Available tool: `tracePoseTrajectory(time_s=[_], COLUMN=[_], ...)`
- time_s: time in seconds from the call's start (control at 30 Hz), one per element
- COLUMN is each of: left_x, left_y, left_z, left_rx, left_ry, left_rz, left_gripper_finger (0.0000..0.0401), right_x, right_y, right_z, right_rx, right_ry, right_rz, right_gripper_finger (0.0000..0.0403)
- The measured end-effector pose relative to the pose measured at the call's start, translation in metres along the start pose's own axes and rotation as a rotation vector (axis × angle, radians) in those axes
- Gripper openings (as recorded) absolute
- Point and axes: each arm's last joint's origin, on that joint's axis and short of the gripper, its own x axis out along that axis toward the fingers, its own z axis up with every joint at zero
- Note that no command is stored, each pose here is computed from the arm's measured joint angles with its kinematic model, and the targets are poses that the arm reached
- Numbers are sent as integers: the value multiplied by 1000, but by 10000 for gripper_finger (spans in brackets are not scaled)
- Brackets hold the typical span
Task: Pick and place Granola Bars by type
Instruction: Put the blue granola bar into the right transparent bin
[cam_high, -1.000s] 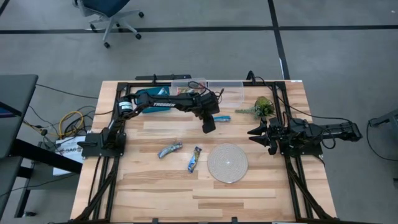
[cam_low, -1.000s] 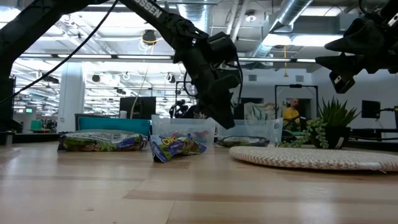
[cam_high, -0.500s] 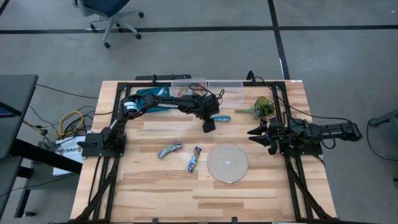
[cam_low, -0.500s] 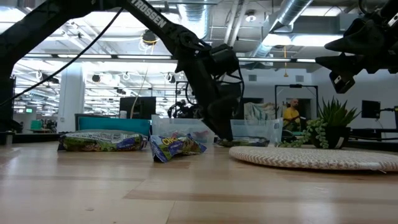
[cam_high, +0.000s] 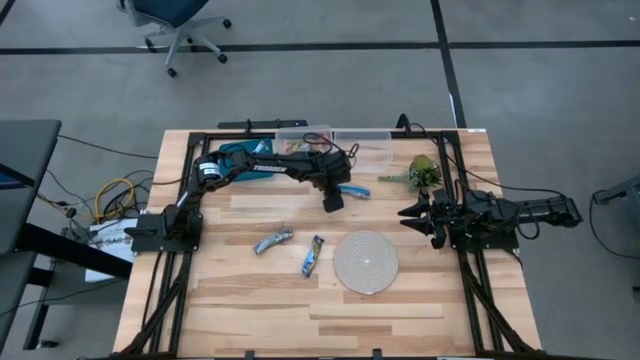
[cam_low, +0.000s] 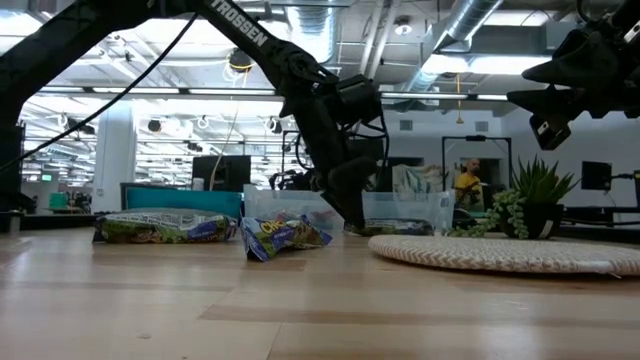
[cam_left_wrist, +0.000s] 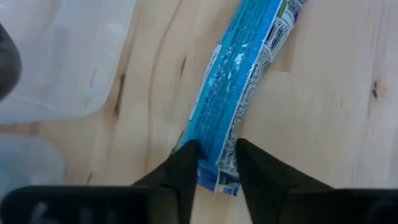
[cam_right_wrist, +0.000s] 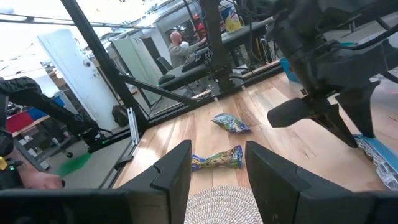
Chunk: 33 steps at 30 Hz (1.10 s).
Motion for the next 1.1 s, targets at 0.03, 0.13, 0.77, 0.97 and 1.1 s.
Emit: tracePoseTrajectory(time_s=[0.03,0.13,0.77,0.97,1.1], left_x=[0,0,-29,-61,-80], left_y=[0,0,0,9,21], left_z=[0,-1,10,22,33], left_rx=[-1,-1,-106,-153,-196], left_ry=[2,9,-62,-163,-243], left_rz=[-8,-11,-10,4,22], left_gripper_finger=[90,52,5,5,4], right_x=[0,0,0,0,0], right_y=[0,0,0,0,0], right_z=[0,0,0,0,0], right_rx=[0,0,0,0,0], right_ry=[0,0,0,0,0], right_rz=[0,0,0,0,0], right_gripper_finger=[143,141,144,141,143])
